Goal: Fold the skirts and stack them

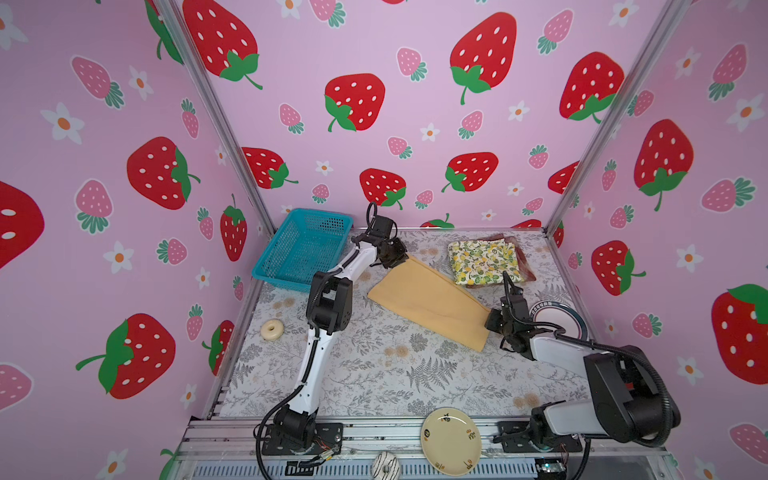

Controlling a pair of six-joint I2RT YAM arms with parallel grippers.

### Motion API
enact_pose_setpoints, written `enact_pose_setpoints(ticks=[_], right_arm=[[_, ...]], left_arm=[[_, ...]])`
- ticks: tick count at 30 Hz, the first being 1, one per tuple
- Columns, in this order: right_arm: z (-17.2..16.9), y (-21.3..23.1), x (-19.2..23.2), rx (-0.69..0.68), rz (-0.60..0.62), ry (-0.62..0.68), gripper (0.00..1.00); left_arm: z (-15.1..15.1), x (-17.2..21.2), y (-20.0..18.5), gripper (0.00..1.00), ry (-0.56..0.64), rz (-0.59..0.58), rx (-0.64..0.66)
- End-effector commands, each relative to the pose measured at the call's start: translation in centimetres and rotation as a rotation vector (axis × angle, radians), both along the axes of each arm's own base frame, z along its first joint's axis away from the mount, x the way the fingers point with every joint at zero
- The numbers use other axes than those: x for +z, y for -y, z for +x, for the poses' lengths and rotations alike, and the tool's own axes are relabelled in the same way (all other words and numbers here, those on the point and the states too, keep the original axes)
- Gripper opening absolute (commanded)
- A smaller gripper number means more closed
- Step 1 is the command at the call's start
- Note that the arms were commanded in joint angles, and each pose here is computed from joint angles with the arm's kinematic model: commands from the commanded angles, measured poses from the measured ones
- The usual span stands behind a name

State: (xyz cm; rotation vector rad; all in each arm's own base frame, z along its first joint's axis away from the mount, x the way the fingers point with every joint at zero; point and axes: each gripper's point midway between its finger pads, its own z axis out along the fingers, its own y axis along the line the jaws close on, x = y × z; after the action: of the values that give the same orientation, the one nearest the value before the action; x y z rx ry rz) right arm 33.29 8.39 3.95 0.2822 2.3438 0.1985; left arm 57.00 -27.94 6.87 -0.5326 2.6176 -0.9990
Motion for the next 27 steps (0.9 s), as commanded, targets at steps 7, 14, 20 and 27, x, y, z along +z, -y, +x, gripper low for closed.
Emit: enact_pose_setpoints(ticks=[7,14,20,27], right_arm=[[2.6,-0.5,4.2,0.025,0.003,0.123,0.45],[2.0,-2.1,7.2,0.129,0.021,0.164,0.7],[-1.9,-6.5,7.7,0.285,0.099,0.147,1.0],[-6.5,-10.7,7.7,0.404,0.203,0.128,1.0]], left_arm=[[-1.5,4.0,0.0,0.33,0.062,-0.03,-0.04],[-6.0,6.5,-1.5,0.63,0.095,-0.053,-0.046],[-10.3,3.9,-2.5,0.63,0.053,-0.066,-0.068],[-11.8,0.1,-3.8,0.64,-0.003,-0.038,-0.047]])
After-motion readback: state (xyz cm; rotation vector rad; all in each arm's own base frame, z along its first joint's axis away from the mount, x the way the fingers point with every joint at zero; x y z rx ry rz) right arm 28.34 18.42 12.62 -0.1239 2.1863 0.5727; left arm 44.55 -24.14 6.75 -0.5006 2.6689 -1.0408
